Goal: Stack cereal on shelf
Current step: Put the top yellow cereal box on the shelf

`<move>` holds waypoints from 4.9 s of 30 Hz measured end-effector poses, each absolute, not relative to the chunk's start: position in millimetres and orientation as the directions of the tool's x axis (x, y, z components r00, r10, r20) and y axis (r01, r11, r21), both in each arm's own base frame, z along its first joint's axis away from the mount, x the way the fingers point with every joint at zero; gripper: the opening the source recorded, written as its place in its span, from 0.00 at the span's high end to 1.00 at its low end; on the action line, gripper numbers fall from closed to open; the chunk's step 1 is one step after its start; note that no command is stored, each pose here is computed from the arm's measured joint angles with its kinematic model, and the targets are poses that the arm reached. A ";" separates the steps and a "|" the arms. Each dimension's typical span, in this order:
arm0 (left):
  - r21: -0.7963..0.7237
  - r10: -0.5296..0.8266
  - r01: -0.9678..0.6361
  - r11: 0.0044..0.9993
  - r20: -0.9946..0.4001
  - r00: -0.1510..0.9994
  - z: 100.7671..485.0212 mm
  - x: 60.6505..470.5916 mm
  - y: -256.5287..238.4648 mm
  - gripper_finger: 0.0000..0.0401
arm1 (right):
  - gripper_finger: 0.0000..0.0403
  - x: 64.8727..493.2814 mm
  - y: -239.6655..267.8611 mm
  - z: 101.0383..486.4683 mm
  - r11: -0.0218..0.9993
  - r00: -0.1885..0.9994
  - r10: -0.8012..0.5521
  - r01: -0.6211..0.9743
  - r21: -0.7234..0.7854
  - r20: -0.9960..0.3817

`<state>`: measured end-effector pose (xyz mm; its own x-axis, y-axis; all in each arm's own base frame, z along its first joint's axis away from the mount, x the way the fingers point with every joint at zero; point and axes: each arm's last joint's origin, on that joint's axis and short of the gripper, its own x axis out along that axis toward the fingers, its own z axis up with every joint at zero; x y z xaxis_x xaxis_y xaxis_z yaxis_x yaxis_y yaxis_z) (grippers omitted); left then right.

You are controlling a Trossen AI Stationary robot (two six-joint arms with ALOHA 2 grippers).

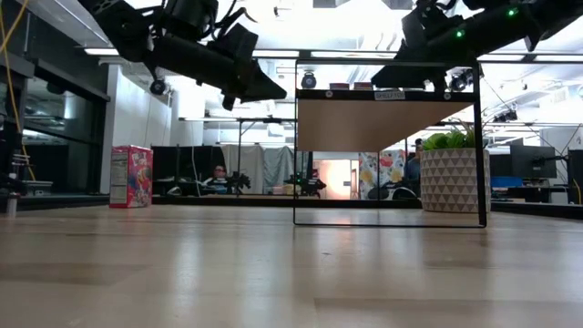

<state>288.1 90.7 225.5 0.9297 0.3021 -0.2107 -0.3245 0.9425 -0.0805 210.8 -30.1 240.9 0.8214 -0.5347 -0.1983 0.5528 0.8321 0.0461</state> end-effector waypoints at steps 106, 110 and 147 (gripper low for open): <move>-0.123 0.297 -0.327 0.937 -0.216 0.930 233.7 281.5 88.5 1.00 | 0.02 169.5 -60.6 199.5 0.727 0.720 -0.684 0.687 -0.020 -0.122; -0.123 0.297 -0.327 0.937 -0.215 0.930 233.7 281.5 88.5 1.00 | 0.02 173.3 -69.0 196.1 0.768 0.762 -0.635 0.640 -0.002 -0.127; -0.123 0.296 -0.326 0.937 -0.214 0.931 233.7 281.6 88.4 1.00 | 0.55 177.1 -75.1 195.5 0.795 0.797 -0.594 0.602 0.071 -0.107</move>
<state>281.6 88.4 233.7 0.9308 0.2961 -0.2144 -0.3265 0.9371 -0.1232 177.1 -75.1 195.5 0.7974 -0.5939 -0.1074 0.6020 0.7954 0.0711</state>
